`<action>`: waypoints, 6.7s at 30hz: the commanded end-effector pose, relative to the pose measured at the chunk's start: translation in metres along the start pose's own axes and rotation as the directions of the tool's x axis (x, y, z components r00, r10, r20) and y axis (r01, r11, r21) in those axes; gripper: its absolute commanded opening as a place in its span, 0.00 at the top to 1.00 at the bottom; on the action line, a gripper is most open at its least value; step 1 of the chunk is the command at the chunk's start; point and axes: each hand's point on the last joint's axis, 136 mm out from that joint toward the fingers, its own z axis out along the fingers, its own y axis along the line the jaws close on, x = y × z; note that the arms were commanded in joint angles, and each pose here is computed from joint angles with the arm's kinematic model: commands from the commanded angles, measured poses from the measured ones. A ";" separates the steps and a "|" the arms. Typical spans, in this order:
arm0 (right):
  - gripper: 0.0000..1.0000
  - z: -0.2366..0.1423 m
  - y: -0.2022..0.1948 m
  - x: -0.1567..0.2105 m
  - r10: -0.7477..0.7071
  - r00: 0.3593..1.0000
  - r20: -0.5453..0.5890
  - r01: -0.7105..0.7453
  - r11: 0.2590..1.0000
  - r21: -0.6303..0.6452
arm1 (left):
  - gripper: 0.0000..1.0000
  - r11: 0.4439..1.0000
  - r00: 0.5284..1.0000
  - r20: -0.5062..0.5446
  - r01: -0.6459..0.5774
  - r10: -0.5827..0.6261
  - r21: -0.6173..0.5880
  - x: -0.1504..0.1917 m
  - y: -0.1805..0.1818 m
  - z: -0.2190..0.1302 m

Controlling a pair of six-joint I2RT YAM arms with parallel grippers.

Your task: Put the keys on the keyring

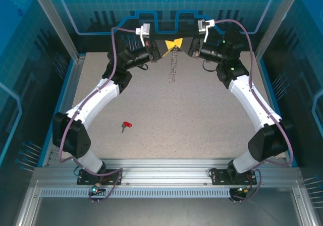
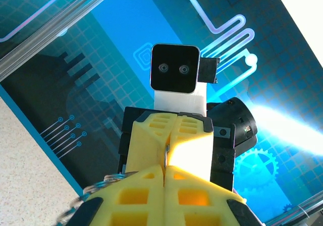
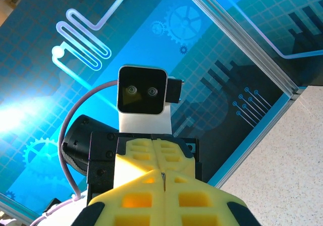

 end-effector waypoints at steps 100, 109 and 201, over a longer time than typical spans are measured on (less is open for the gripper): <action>1.00 -0.032 0.057 -0.007 -0.265 0.960 -0.092 0.262 0.964 -0.046 | 0.01 0.796 0.797 0.003 -0.604 0.605 -0.042 -0.027 -0.090 -0.014; 1.00 -0.040 0.057 -0.011 -0.308 0.949 -0.071 0.308 0.951 -0.004 | 0.01 0.793 0.716 0.343 -0.533 0.609 -0.295 -0.078 -0.104 -0.064; 1.00 0.014 0.039 -0.022 -0.213 0.975 0.057 0.219 0.963 -0.158 | 0.85 0.924 0.922 -0.089 -0.370 0.378 0.091 -0.021 -0.046 -0.008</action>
